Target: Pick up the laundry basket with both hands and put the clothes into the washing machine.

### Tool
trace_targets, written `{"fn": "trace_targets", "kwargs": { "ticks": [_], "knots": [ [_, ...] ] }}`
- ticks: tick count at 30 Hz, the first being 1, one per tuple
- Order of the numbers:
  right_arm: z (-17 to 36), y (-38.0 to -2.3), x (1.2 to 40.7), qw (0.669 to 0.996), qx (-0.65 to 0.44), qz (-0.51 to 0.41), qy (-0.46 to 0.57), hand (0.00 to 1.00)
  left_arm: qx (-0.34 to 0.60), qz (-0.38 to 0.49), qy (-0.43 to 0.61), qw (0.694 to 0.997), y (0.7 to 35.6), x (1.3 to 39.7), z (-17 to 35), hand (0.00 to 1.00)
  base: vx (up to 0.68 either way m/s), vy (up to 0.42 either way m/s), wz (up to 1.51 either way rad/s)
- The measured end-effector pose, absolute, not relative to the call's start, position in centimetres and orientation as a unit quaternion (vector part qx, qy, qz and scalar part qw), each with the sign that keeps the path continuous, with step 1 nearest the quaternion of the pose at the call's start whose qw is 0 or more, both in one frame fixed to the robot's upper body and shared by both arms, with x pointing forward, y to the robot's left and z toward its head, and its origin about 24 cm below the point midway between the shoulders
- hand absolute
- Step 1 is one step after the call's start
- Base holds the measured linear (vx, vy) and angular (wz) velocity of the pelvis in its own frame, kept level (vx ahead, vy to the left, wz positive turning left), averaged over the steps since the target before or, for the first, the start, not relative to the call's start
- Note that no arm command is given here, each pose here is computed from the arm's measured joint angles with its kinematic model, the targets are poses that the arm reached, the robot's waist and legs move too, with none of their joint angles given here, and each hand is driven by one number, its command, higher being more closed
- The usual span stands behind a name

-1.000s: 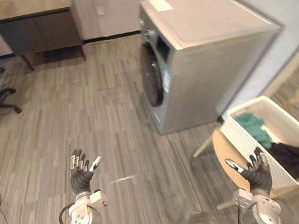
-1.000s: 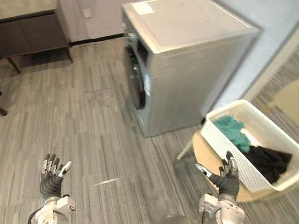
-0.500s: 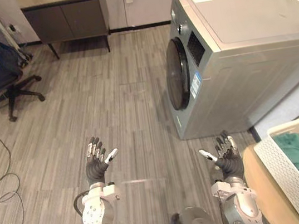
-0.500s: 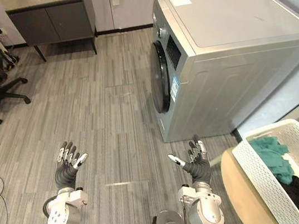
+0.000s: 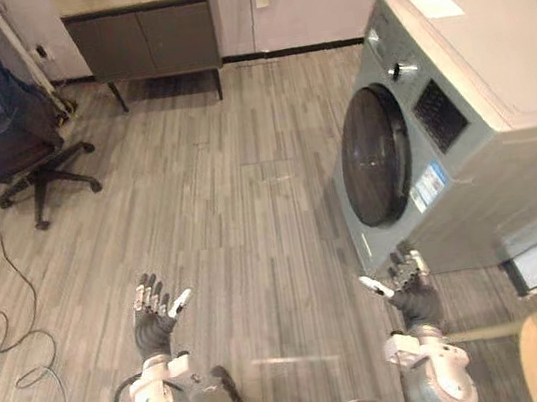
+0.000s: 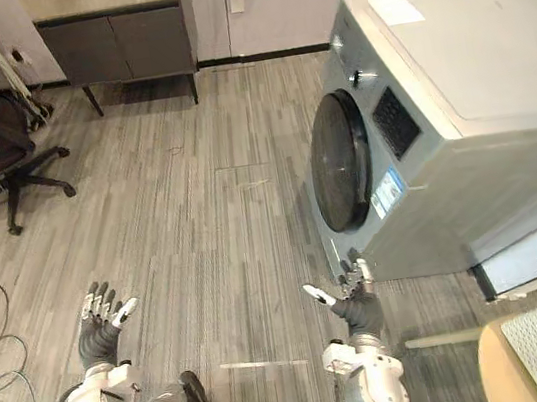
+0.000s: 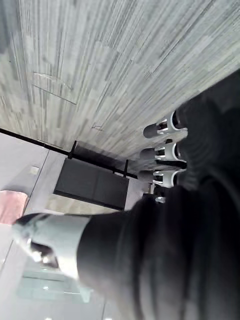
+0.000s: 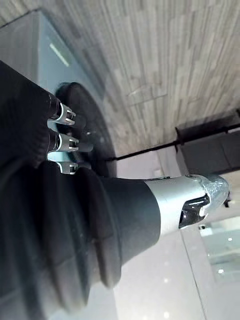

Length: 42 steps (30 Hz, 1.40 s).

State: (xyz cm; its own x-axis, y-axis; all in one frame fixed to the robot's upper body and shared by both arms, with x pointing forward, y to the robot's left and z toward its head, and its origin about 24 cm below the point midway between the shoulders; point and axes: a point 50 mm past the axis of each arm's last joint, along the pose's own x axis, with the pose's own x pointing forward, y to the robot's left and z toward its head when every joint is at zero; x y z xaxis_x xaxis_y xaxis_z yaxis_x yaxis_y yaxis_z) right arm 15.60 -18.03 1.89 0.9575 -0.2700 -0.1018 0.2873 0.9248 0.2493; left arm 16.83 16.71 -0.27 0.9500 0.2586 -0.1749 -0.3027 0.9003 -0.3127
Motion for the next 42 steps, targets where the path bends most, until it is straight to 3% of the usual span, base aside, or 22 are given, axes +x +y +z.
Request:
{"fn": "trace_targets", "kwargs": {
  "ticks": [9,15,21,30,37,42],
  "knots": [
    [1.3,-18.7,15.6,0.980,0.122,-0.152,0.041,0.00,-0.171,0.140,0.082,0.972,16.3,16.3,-0.9,0.00,0.13,0.170,-0.33],
    [0.4,-16.4,18.2,0.986,0.129,-0.088,0.053,0.00,-0.136,0.141,0.100,0.976,18.1,16.0,-1.7,0.00,0.18,0.132,-0.67],
    [-0.7,-17.3,18.4,0.986,0.117,-0.091,0.072,0.00,-0.141,0.163,0.153,0.964,18.4,16.1,-4.3,0.00,0.32,-0.006,-0.58],
    [-2.6,-19.1,17.2,0.980,0.106,-0.125,0.113,0.00,-0.145,0.166,0.153,0.963,18.4,17.8,-4.8,0.00,0.16,0.043,-0.57],
    [-2.6,-17.5,15.1,0.985,0.093,-0.067,0.133,0.00,-0.156,0.227,0.217,0.937,19.2,13.1,-7.1,0.00,0.12,-0.020,-0.75],
    [-0.6,-16.0,19.4,0.996,0.036,0.036,0.080,0.00,-0.202,0.272,0.231,0.912,19.5,11.1,-7.8,0.00,0.22,0.095,-1.50]
  ]
}}
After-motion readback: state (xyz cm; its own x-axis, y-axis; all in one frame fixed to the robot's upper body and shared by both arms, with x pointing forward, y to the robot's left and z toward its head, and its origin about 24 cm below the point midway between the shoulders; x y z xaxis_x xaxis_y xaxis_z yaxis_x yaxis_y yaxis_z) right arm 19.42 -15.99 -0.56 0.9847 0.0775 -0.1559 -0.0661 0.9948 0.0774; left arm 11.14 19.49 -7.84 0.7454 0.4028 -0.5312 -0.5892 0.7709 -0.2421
